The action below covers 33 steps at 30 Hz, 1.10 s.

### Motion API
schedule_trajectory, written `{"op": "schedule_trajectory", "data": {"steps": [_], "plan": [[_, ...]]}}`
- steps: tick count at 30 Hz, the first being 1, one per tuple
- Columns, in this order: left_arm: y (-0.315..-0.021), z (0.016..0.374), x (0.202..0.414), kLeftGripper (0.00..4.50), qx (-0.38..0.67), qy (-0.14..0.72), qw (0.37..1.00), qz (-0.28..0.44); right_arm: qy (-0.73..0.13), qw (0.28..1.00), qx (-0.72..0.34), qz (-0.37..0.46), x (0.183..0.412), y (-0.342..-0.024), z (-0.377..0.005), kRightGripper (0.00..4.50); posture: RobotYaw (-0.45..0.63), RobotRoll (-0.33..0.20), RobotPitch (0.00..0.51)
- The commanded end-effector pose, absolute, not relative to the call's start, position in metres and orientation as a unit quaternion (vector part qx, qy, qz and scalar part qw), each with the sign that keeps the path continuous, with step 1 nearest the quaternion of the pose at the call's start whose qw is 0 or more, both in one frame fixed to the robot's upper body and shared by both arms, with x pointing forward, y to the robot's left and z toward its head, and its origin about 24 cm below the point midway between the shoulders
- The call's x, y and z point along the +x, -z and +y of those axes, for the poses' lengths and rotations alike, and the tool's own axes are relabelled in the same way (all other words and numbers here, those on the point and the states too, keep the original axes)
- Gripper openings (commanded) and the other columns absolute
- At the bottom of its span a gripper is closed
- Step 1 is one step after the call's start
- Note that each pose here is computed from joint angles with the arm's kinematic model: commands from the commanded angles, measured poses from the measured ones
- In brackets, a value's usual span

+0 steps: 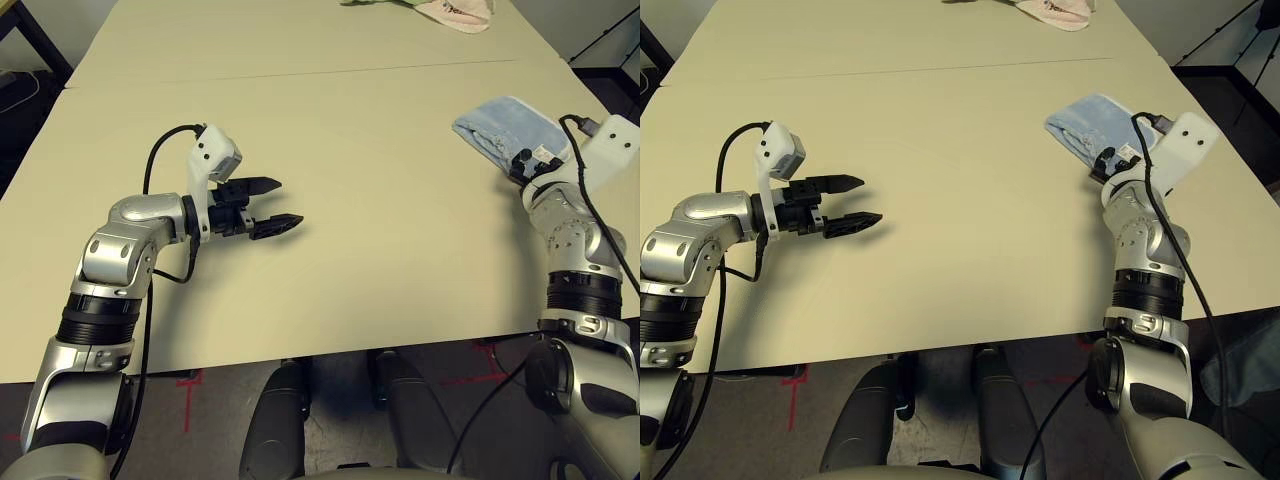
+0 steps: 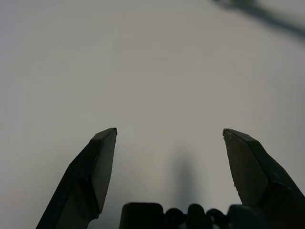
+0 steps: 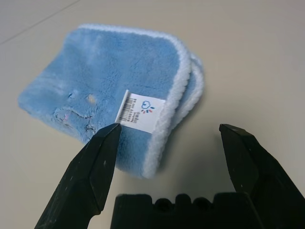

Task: Fold the towel and set it aside.

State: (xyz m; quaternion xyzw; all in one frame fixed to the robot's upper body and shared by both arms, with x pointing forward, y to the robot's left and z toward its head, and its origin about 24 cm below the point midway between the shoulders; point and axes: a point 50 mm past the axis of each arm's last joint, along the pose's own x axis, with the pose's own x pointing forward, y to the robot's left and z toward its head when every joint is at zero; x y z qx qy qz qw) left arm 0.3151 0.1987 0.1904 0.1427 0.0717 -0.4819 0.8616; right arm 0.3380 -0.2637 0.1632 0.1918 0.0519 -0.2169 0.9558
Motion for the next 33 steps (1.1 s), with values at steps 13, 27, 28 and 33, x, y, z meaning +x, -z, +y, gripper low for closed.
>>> {"op": "schedule_trajectory", "data": {"steps": [13,27,28,33], "plan": [[-0.19,0.213,0.331,4.5,0.064,0.229,0.971,-0.038,0.059,0.991,-0.006,-0.12,0.358,-0.181,-0.257,4.47,-0.04,0.0,0.146],[-0.162,0.255,0.324,4.5,0.055,-0.119,0.98,-0.147,-0.085,0.979,0.01,-0.185,0.386,-0.165,-0.21,4.47,0.01,0.0,0.147],[-0.158,0.258,0.322,4.5,0.059,-0.134,0.978,-0.146,-0.086,0.979,0.013,-0.182,0.386,-0.164,-0.209,4.47,0.01,0.0,0.149],[-0.143,0.265,0.314,4.5,0.066,-0.137,0.979,-0.133,-0.094,0.982,0.009,-0.162,0.385,-0.156,-0.207,4.47,0.01,0.0,0.161]]}}
